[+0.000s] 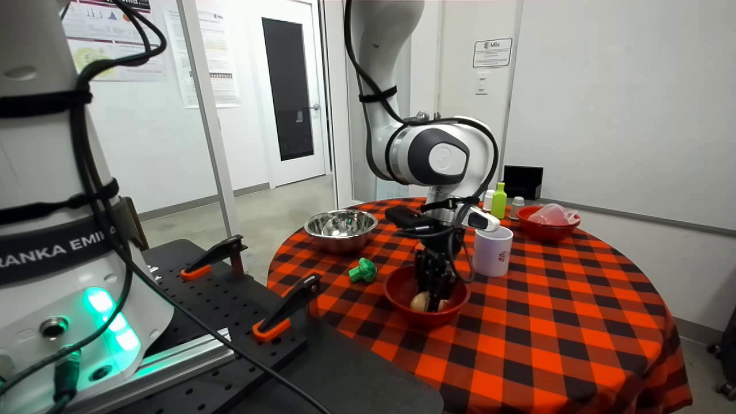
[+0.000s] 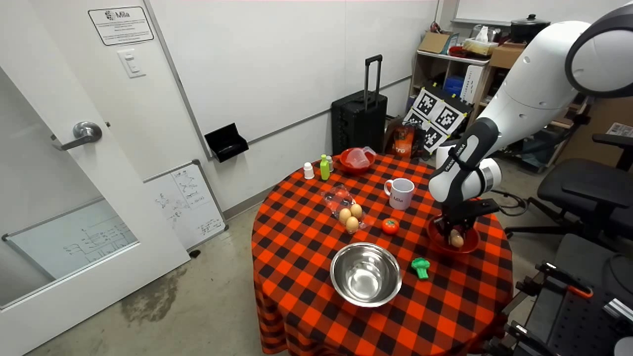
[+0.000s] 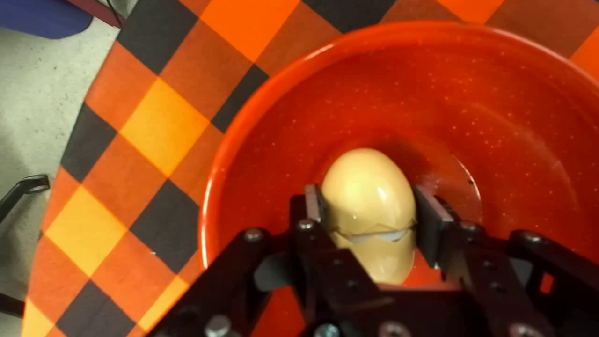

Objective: Take the yellow object from the orange bowl and place it on the table

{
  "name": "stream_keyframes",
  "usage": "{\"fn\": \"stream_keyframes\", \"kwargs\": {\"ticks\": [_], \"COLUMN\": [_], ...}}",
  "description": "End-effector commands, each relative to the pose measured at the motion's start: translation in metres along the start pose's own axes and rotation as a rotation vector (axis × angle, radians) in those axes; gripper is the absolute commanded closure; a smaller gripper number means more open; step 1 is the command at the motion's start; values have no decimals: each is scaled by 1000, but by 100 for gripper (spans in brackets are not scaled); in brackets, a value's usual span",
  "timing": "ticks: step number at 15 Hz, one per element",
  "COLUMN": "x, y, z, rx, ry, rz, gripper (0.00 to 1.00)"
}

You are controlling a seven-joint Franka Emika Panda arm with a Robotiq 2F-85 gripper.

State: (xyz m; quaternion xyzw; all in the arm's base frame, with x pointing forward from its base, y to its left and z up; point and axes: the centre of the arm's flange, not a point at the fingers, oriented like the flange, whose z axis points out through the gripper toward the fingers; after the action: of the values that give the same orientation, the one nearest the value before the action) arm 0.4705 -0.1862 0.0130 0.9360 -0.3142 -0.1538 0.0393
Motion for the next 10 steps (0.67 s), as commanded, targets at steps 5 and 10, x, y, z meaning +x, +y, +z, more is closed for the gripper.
{"fn": "stream_keyframes", "kwargs": {"ticks": [5, 10], "x": [-15, -39], "y": [-3, -18], "z": [-30, -90], "rx": [8, 19], "ry": [41, 97], "rz": [9, 5], "gripper": [77, 77]}}
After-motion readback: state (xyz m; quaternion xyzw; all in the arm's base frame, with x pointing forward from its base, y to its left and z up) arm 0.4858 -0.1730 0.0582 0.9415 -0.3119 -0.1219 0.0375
